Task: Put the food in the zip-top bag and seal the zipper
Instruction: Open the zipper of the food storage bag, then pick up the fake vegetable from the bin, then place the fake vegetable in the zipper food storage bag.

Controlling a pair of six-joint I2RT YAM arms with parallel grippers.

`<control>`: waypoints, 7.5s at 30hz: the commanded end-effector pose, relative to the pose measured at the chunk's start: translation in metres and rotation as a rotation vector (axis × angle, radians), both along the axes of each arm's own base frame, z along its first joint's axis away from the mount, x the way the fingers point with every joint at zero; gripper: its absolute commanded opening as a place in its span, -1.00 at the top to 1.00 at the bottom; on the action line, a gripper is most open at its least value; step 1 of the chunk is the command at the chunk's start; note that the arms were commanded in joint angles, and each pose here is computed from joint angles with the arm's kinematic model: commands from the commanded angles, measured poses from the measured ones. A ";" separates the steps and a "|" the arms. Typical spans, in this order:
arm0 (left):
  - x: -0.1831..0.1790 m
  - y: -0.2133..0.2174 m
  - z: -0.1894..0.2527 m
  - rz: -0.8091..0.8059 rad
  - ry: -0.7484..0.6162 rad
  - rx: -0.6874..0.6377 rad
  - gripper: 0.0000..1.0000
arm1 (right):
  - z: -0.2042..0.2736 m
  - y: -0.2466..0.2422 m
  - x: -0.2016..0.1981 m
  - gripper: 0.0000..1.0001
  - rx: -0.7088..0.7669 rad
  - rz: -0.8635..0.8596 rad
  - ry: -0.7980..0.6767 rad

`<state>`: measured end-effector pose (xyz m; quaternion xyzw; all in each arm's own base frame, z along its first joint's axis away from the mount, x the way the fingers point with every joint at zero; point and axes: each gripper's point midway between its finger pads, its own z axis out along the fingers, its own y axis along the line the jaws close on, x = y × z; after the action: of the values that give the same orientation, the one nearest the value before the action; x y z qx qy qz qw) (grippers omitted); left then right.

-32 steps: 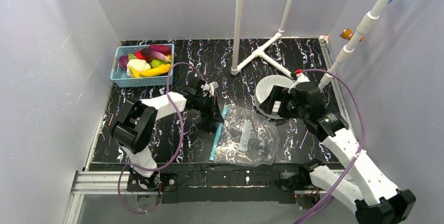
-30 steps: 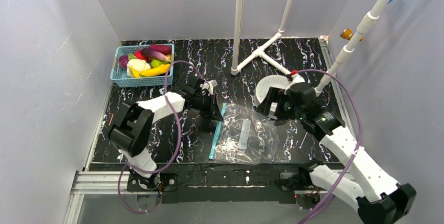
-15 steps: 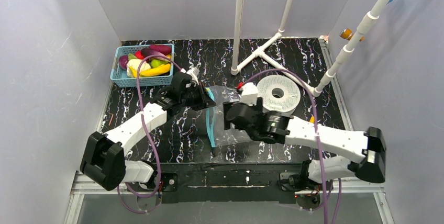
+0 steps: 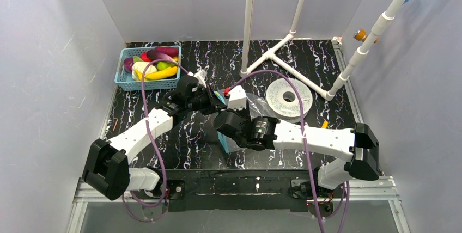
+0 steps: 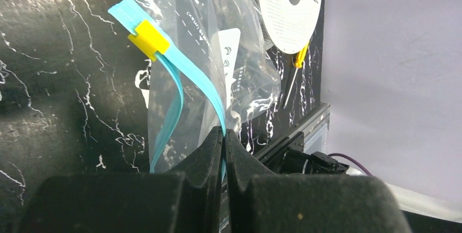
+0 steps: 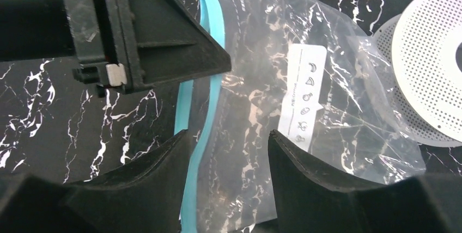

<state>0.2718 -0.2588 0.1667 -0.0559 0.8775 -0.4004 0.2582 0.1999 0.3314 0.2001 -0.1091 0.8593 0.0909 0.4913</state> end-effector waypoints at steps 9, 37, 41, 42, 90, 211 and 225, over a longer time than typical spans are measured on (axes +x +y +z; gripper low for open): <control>-0.014 -0.009 0.008 -0.045 0.036 -0.090 1.00 | -0.016 0.023 0.006 -0.21 0.015 0.002 -0.028; -0.011 0.005 0.020 -0.147 -0.087 0.052 0.64 | -0.030 0.000 0.011 0.97 -0.043 -0.090 -0.045; -0.029 0.015 0.053 -0.198 -0.230 0.043 -0.41 | -0.029 0.007 0.003 0.97 0.026 0.014 0.005; -0.039 0.026 0.059 -0.176 -0.232 0.061 -0.46 | -0.028 0.009 0.001 0.97 0.064 0.043 0.005; -0.072 0.073 0.018 -0.004 0.065 0.271 -0.35 | 0.072 -0.017 0.046 0.97 0.141 0.196 -0.099; -0.084 0.042 0.060 0.204 0.309 -0.359 1.00 | 0.062 0.032 0.023 0.97 0.202 0.053 0.100; -0.067 0.056 0.052 0.188 0.201 -0.117 0.92 | 0.068 0.045 0.000 0.97 0.312 0.170 0.163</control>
<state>0.2034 -0.2064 0.2160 -0.2213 0.8510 -0.4394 0.1838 0.2074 0.3709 0.2435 -0.1033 0.8785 0.2173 0.4128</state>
